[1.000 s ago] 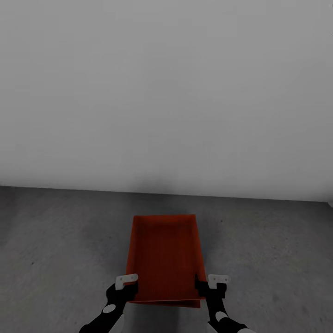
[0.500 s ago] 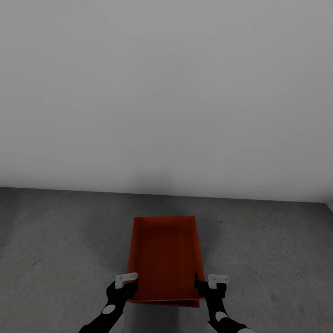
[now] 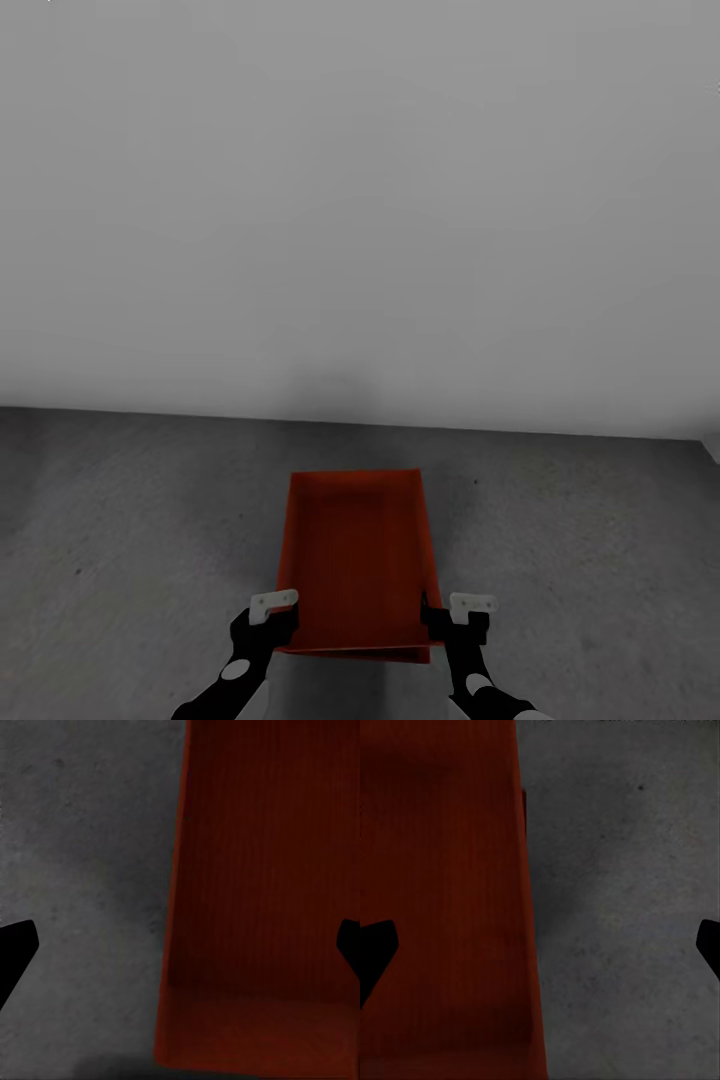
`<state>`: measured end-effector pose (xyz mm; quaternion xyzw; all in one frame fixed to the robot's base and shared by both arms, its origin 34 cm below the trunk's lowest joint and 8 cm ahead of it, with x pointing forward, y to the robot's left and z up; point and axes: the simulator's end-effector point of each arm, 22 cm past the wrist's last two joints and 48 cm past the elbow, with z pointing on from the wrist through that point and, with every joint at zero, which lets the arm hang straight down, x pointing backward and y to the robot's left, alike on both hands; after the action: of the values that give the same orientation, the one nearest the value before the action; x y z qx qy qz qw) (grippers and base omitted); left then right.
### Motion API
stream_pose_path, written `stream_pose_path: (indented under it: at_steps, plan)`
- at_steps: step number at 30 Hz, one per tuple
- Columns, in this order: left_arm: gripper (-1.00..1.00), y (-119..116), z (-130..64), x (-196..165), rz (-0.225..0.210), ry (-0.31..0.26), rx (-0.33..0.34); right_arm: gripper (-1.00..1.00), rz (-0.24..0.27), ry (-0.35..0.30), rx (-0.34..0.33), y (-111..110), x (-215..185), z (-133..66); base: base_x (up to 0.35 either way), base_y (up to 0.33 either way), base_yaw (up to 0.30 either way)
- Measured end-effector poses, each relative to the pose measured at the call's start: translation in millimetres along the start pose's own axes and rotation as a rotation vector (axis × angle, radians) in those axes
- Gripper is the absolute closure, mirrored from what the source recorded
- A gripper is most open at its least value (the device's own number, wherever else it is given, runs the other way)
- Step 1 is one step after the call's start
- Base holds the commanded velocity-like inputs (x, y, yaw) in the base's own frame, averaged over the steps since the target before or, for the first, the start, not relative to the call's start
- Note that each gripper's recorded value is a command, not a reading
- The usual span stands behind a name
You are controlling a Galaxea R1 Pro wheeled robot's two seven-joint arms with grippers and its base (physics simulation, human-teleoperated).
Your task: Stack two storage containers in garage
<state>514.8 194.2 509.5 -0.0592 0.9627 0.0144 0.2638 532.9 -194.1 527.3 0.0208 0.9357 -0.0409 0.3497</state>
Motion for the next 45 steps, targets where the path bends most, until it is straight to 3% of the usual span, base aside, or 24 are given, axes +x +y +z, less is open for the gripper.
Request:
stream_pose_path:
  at_steps: [45]
  plan:
    - [-1.0, 1.8, -52.2, -21.6, 0.0, 0.001, -0.001, -1.0, 0.001, 0.001, 0.001, -4.2, -30.2, -47.6, 0.0, 0.0, 0.0]
